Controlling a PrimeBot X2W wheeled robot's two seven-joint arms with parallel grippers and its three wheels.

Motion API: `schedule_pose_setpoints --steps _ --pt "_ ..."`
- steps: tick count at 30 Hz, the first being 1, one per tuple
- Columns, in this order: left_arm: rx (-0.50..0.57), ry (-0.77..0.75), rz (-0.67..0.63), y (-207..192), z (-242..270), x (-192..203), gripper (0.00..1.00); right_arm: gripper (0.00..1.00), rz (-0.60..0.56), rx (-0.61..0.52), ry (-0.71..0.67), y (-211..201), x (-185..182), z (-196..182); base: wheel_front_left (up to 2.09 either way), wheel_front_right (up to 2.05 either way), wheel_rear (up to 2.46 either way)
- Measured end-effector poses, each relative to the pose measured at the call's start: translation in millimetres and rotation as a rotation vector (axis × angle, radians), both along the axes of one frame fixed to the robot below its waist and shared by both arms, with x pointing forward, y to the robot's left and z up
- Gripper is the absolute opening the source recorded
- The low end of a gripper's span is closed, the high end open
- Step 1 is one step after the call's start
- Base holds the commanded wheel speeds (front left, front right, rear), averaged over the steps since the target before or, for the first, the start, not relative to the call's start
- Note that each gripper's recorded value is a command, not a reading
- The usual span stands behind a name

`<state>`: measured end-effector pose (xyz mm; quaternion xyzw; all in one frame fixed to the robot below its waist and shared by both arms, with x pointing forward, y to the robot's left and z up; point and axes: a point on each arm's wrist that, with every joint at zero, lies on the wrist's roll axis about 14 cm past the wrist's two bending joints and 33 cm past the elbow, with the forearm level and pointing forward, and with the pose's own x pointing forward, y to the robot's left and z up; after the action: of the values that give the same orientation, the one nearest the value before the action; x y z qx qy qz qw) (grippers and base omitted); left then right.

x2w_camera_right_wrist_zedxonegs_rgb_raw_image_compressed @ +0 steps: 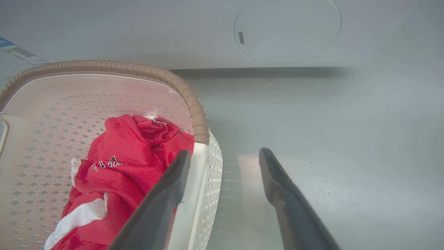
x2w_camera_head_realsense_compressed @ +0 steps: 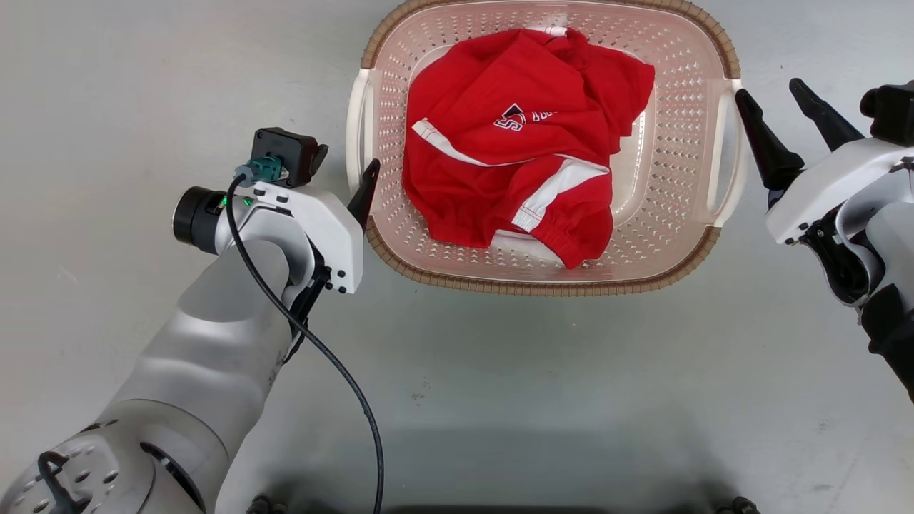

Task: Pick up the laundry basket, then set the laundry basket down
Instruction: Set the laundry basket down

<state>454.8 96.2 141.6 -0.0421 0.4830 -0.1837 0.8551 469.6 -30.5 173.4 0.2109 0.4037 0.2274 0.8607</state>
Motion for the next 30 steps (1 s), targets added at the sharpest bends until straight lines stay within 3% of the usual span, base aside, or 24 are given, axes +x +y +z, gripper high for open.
schedule_pose_setpoints --steps 20,30 --pt "0.009 -0.027 0.009 5.9 19.7 -0.1 1.0 1.0 -0.013 -0.005 -0.057 -3.4 11.6 29.6 0.0 0.0 0.0" --pt "0.021 -0.049 0.028 14.3 44.9 -10.6 1.0 1.0 -0.022 -0.018 -0.1 -6.7 13.7 62.0 0.0 0.0 0.0"
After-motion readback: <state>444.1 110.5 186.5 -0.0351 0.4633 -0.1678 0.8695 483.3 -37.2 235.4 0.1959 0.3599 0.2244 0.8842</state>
